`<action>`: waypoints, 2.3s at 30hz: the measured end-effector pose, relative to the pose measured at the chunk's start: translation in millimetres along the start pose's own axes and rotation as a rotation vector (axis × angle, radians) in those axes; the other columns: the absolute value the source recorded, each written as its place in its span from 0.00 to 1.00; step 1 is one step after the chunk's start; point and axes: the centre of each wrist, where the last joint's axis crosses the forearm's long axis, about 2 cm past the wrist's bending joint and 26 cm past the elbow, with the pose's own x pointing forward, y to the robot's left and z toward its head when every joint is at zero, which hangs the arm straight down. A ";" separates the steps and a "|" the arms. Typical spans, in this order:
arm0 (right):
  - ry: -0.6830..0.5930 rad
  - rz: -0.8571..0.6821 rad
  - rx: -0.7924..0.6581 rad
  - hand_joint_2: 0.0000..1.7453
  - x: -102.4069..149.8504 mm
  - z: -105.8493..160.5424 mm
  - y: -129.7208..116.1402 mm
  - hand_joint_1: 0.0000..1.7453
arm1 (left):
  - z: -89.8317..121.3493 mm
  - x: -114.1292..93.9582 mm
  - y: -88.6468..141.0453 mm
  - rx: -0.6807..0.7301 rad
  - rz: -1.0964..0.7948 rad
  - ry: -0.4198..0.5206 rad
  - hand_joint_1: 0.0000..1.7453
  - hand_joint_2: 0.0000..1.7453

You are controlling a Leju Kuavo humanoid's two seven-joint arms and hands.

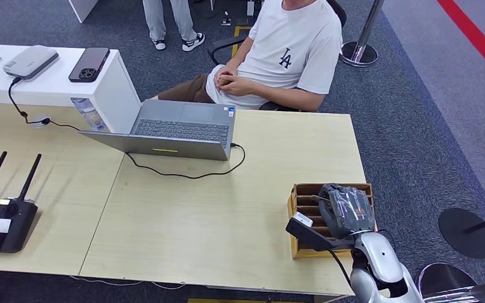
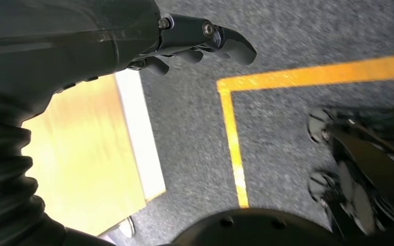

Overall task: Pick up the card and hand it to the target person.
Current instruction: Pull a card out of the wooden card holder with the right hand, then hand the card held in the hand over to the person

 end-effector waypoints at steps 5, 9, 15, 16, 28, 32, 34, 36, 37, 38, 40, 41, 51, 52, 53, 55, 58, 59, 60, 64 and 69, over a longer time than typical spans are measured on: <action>-0.001 -0.002 -0.001 1.00 0.6 0.0 0.1 0.88 | -0.1 -0.1 2.2 -0.023 -0.004 -0.038 0.00 1.00; -0.022 -0.026 0.020 1.00 1.3 -0.2 0.4 0.88 | -0.1 -0.2 3.5 -0.023 -0.001 -0.052 0.00 1.00; -0.059 -0.092 0.054 1.00 0.9 -0.2 1.0 0.88 | -0.2 -0.3 5.5 -0.019 0.004 -0.053 0.00 1.00; -0.061 -0.094 0.054 1.00 0.7 -0.2 0.9 0.88 | -0.2 -0.3 5.6 -0.019 0.004 -0.053 0.00 1.00; -0.054 -0.104 0.055 1.00 -1.7 0.3 0.1 0.88 | -0.2 -0.3 5.7 -0.018 0.006 -0.046 0.00 1.00; -0.043 -0.093 0.046 1.00 -1.9 1.7 -1.2 0.88 | -0.2 -0.4 5.7 -0.018 0.007 -0.045 0.00 1.00; -0.037 -0.088 0.040 1.00 -2.1 2.6 -2.2 0.88 | -0.2 -0.4 5.7 -0.017 0.007 -0.045 0.00 1.00; -0.029 -0.087 0.032 1.00 -3.3 3.7 -3.7 0.88 | -0.2 -0.4 5.8 -0.016 0.008 -0.045 0.00 1.00; -0.026 -0.087 0.027 1.00 -4.3 4.6 -4.7 0.88 | -0.2 -0.5 5.8 -0.016 0.008 -0.045 0.00 1.00; -0.024 -0.090 0.020 1.00 -5.4 5.6 -5.8 0.88 | -0.1 -0.5 5.8 -0.016 0.009 -0.045 0.00 1.00; -0.030 -0.112 0.005 1.00 -7.4 8.1 -8.7 0.88 | -0.1 -0.6 5.8 -0.015 0.010 -0.045 0.00 1.00; -0.040 -0.135 -0.003 1.00 -8.5 9.6 -10.5 0.88 | -0.1 -0.7 5.8 -0.015 0.010 -0.044 0.00 1.00; -0.194 -0.379 -0.130 1.00 -20.7 17.9 -38.9 0.88 | -0.1 -0.7 5.9 -0.010 0.020 -0.044 0.00 1.00; -0.206 -0.397 -0.146 1.00 -22.0 17.9 -42.1 0.88 | -0.1 -0.7 5.9 -0.010 0.021 -0.044 0.00 1.00; -0.220 -0.420 -0.160 1.00 -23.4 18.0 -45.2 0.88 | -0.1 -0.7 5.9 -0.009 0.022 -0.044 0.00 1.00; -0.254 -0.478 -0.193 1.00 -25.8 18.2 -50.9 0.88 | -0.1 -0.6 5.9 -0.009 0.022 -0.045 0.00 1.00; -0.304 -0.565 -0.250 1.00 -28.6 18.3 -59.1 0.88 | -0.1 -0.6 5.9 -0.009 0.022 -0.045 0.00 1.00; -0.314 -0.583 -0.265 1.00 -29.0 18.2 -61.1 0.88 | -0.1 -0.6 5.9 -0.009 0.022 -0.045 0.00 1.00; -0.321 -0.598 -0.276 1.00 -29.2 18.0 -62.4 0.88 | -0.1 -0.5 5.9 -0.009 0.022 -0.045 0.00 1.00; -0.334 -0.636 -0.324 1.00 -29.9 16.3 -66.7 0.88 | -0.2 -0.5 5.9 -0.009 0.022 -0.046 0.00 1.00; -0.347 -0.630 -0.447 1.00 -25.8 8.8 -73.9 0.88 | -0.2 -0.1 6.0 -0.005 0.022 -0.046 0.00 1.00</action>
